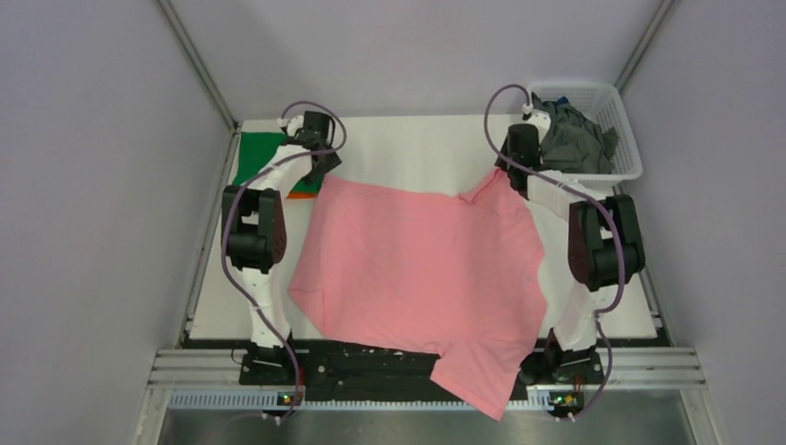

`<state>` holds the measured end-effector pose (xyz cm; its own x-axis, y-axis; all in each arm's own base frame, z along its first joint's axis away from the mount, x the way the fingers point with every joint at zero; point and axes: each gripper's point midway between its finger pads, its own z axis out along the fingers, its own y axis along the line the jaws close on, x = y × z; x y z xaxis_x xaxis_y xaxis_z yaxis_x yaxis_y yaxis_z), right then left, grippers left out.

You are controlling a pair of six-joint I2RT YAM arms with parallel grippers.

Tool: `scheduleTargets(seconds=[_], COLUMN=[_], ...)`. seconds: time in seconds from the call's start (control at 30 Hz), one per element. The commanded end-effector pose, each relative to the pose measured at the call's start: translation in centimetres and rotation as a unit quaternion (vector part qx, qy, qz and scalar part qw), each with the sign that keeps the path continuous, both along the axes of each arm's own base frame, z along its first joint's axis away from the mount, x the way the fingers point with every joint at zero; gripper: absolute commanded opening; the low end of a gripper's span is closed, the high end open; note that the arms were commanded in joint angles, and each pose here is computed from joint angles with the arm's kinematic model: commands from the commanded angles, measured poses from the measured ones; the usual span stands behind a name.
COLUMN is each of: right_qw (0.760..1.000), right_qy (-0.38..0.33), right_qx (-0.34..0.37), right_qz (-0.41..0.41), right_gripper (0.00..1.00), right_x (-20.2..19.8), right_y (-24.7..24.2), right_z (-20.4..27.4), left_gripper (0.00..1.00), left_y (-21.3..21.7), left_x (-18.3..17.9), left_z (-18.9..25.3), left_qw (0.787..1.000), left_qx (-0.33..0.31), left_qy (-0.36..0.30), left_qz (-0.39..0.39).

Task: Fold and stack the t-shirts
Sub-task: Flatten out the tshirt

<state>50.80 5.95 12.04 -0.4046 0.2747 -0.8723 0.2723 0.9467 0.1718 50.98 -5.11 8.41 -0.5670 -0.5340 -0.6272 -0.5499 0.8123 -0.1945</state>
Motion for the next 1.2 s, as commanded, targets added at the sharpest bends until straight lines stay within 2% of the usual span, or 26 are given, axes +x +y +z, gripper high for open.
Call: scheduleTargets(seconds=[0.0, 0.1, 0.13, 0.3, 0.37, 0.47, 0.57, 0.83, 1.17], right_qw=[1.000, 0.999, 0.999, 0.985, 0.973, 0.962, 0.959, 0.957, 0.961], right_qy=[-0.009, -0.007, -0.013, 0.013, 0.023, 0.046, 0.070, 0.110, 0.078], right_qx=[0.003, 0.022, 0.031, 0.103, 0.144, 0.167, 0.165, 0.165, 0.173], right_qz=[-0.004, 0.027, 0.042, 0.136, 0.177, 0.210, 0.218, 0.213, 0.200], right_gripper=[0.56, 0.86, 0.92, 0.95, 0.96, 0.98, 0.98, 0.98, 0.98], right_x=[2.8, 1.1, 0.4, -4.1, -5.5, -6.6, -6.3, -4.5, -1.2], right_y=[-0.3, 0.7, 1.2, 4.8, 6.8, 8.7, 9.5, 10.4, 11.1], right_z=[3.3, 4.3, 4.7, 3.2, 1.9, 0.2, -1.5, -5.4, -6.2], left_gripper=[0.95, 0.99, 0.99, 0.99, 0.99, 0.99, 0.99, 0.99, 0.99], left_y=[-0.6, -1.9, -2.4, -6.5, -8.9, -10.9, -11.5, -9.9, -8.8], left_x=[1.2, 0.5, 0.0, -4.5, -6.9, -10.1, -12.6, -14.9, -17.0], left_z=[4.8, 8.0, 8.7, 7.7, 6.0, 2.9, 0.0, -3.6, -5.5], left_qw=[1.000, 0.997, 0.996, 0.981, 0.971, 0.963, 0.960, 0.966, 0.965], left_qx=[-0.025, -0.045, -0.054, -0.123, -0.154, -0.163, -0.160, -0.139, -0.125], left_qy=[-0.004, -0.031, -0.040, -0.041, -0.021, 0.019, 0.057, 0.101, 0.133], left_qz=[-0.013, -0.046, -0.060, -0.143, -0.183, -0.214, -0.222, -0.196, -0.186])
